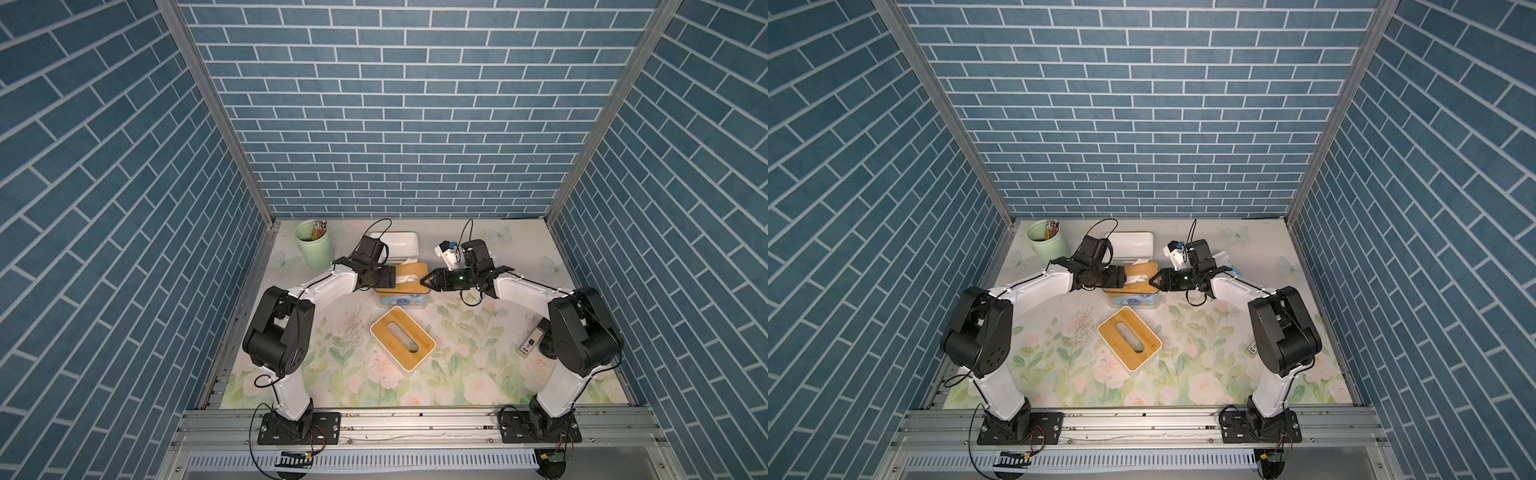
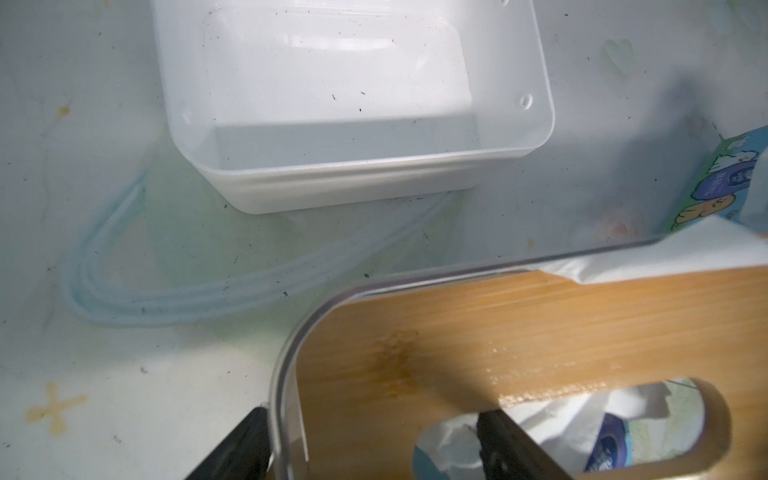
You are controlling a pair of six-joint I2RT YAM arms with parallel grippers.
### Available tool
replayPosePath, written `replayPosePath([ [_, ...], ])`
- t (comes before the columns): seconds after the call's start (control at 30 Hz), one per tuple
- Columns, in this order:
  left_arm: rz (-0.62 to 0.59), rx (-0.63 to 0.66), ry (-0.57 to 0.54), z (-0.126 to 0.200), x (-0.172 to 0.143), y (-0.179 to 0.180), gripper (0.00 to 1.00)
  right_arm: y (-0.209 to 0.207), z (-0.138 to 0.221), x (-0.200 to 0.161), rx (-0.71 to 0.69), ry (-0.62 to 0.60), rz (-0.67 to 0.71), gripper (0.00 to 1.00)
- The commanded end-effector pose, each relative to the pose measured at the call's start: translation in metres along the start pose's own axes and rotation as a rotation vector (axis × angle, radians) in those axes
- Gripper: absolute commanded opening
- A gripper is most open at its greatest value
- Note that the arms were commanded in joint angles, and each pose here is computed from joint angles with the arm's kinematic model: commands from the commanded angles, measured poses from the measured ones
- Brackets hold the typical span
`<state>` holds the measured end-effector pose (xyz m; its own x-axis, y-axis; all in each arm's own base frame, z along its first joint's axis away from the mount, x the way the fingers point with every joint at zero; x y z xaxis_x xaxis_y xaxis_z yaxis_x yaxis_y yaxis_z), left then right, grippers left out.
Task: Put the tissue paper into the tissue box
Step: Close the box lid on the tissue box.
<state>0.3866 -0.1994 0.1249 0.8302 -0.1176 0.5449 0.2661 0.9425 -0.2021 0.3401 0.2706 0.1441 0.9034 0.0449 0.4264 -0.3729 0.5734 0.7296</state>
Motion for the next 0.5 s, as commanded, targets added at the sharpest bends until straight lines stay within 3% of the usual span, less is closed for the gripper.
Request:
replayPosePath([
  [0.0,0.018,-0.059,-0.031,0.004,0.003,-0.012,0.81,0.028,0.004,0.000,0.146,-0.006,-0.021,0.50],
  [0.3,0.015,-0.075,-0.037,0.005,0.003,-0.026,0.81,0.041,-0.006,-0.002,0.167,0.004,-0.018,0.42],
  [0.47,0.018,-0.059,-0.036,0.005,0.004,-0.028,0.81,0.045,-0.013,-0.005,0.110,0.021,0.007,0.40],
])
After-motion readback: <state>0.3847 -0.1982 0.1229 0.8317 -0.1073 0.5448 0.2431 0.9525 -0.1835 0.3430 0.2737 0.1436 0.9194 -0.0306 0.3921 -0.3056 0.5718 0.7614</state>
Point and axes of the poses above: each gripper's point midway between its finger pads, its own z axis back along the fingers, its own y axis along the line the jaws close on, x = y × z, the point moved 4 cm from there along z, back along the fingers, and after that the axes turned 6 degrees about -z, right-handed, at the moved point
